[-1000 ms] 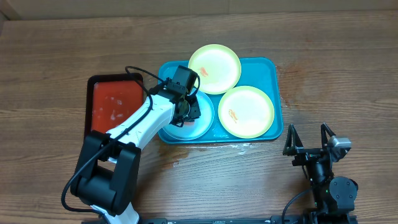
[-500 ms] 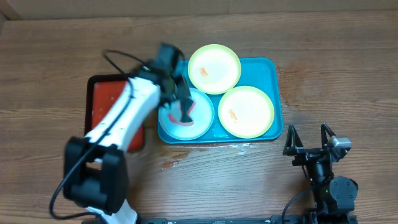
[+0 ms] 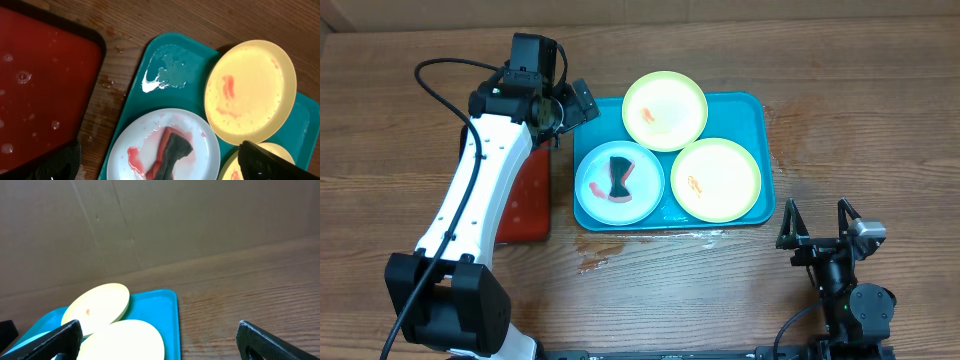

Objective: Clean dirty plates on tray and stack at the side
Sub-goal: 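Move the sponge with the left gripper onto the light-blue plate, then grasp the light-blue plate rim with the right gripper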

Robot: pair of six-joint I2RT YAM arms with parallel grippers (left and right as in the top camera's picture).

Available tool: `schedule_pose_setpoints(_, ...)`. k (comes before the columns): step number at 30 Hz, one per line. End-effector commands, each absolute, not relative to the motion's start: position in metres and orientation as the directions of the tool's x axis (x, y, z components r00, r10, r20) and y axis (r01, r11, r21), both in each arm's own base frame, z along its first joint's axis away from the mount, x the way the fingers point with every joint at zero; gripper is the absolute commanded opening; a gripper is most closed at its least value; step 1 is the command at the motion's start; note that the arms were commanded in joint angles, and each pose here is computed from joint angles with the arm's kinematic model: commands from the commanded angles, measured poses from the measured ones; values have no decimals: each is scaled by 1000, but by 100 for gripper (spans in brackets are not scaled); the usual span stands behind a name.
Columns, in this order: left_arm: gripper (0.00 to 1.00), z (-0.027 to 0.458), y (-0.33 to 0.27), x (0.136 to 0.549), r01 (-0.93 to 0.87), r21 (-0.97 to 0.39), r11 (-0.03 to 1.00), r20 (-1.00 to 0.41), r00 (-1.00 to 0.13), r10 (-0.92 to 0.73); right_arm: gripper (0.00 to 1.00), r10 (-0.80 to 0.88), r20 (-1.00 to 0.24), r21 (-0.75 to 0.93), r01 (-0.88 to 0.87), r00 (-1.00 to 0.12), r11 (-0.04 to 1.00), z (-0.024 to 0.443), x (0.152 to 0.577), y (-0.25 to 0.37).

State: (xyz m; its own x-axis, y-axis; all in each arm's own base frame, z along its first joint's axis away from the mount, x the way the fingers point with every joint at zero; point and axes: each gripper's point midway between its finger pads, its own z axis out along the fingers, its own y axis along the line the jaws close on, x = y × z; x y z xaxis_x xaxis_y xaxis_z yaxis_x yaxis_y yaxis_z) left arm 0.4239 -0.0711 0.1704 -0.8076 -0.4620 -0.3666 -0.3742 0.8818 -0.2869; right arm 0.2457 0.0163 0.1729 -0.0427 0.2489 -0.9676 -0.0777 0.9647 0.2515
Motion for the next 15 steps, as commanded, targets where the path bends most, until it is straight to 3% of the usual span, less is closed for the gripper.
schedule_pose_setpoints(1,100,171,-72,424,-364,-281,888,-372,-812,-451,100,248,-969,249,-76,-22,966,175,246,15)
schedule_pose_setpoints(4,100,171,-72,425,-364,-282,888,-372,-811,-451,100,293,-954,279,-162,65,946,202,244,25)
schedule_pose_setpoints(6,100,171,-72,425,-364,-283,888,-374,-810,-451,100,312,-932,260,-261,182,930,237,235,35)
schedule_pose_setpoints(9,100,171,-74,424,-361,-287,887,-367,-814,-450,100,316,-834,153,-360,453,920,307,203,41)
schedule_pose_setpoints(12,100,171,-75,424,-359,-286,888,-367,-815,-448,100,307,-642,26,-380,703,925,374,148,40)
schedule_pose_setpoints(15,100,171,-75,424,-359,-286,888,-368,-815,-448,100,295,-636,-7,-388,713,922,410,134,44)
